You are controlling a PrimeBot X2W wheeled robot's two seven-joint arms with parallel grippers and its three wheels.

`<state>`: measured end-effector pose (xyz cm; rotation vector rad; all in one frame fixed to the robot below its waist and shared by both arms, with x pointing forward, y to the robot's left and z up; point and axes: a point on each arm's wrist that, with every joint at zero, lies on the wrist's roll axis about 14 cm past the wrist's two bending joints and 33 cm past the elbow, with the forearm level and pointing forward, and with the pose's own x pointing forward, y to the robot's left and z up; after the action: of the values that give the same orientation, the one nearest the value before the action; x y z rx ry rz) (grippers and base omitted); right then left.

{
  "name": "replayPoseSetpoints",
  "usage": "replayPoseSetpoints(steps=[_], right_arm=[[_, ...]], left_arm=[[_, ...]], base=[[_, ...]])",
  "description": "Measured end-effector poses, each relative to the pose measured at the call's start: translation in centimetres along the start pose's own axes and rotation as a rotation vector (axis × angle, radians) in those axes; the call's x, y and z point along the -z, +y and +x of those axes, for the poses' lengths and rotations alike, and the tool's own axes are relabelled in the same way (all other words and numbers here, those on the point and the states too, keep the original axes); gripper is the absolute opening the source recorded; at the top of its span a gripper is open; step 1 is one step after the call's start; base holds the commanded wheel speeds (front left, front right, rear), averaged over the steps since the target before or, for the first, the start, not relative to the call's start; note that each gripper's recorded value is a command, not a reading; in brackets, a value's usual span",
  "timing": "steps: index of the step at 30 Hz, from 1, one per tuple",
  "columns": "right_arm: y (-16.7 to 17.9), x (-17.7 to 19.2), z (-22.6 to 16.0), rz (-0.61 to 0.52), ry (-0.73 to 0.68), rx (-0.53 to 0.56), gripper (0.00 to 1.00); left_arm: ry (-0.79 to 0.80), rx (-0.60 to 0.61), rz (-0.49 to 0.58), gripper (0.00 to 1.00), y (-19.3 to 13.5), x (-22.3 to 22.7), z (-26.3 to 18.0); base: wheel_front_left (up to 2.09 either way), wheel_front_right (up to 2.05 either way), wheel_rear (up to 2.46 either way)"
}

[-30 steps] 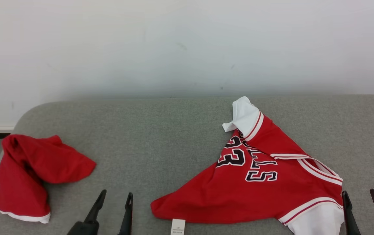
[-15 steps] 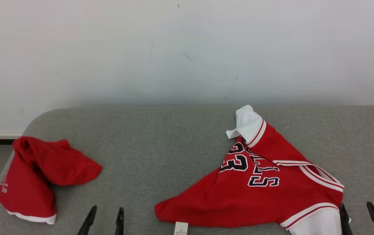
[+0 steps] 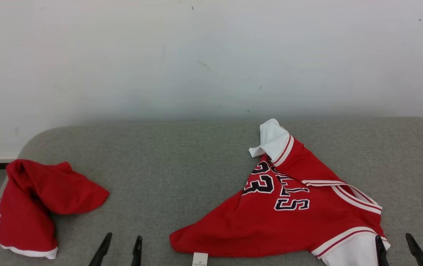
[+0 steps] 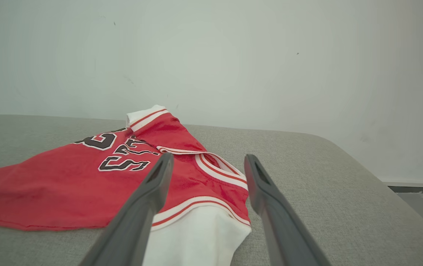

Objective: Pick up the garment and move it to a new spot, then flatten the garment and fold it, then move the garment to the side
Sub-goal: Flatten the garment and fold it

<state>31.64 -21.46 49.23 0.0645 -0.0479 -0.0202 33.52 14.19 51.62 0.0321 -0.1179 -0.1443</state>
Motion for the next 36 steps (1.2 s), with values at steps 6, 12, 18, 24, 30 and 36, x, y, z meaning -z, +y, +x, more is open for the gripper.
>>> replayPoseSetpoints(steps=[6, 12, 18, 24, 30, 36], right_arm=[[0.0, 0.0, 0.0, 0.001, -0.001, -0.001, 1.0], [0.2, -0.2, 0.1, 0.008, -0.006, -0.005, 1.0], [0.0, -0.4, 0.0, 0.015, -0.014, 0.002, 1.0], [-0.3, -1.3, 0.1, 0.007, -0.041, 0.005, 1.0], [-1.3, -0.3, -0.6, -0.029, -0.002, 0.004, 1.0], [-3.0, 4.9, -2.5, -0.047, 0.283, 0.029, 1.0]], left_arm=[[0.008, 0.003, -0.002, 1.0, 0.0, 0.3, -0.1], [0.009, 0.01, -0.002, 1.0, -0.2, 0.3, -0.1], [0.009, 0.032, 0.009, 1.0, -0.7, 0.3, 0.0], [0.006, 0.069, 0.025, 1.0, -1.6, 0.2, 0.1], [0.079, 0.151, 0.065, 1.0, -2.8, 2.5, -0.6], [0.232, 0.26, 0.135, 1.0, -4.1, 6.5, -1.5]], base=[[0.0, 0.0, 0.0], [0.0, 0.0, 0.0], [0.0, 0.0, 0.0], [0.0, 0.0, 0.0], [0.0, 0.0, 0.0], [0.0, 0.0, 0.0]])
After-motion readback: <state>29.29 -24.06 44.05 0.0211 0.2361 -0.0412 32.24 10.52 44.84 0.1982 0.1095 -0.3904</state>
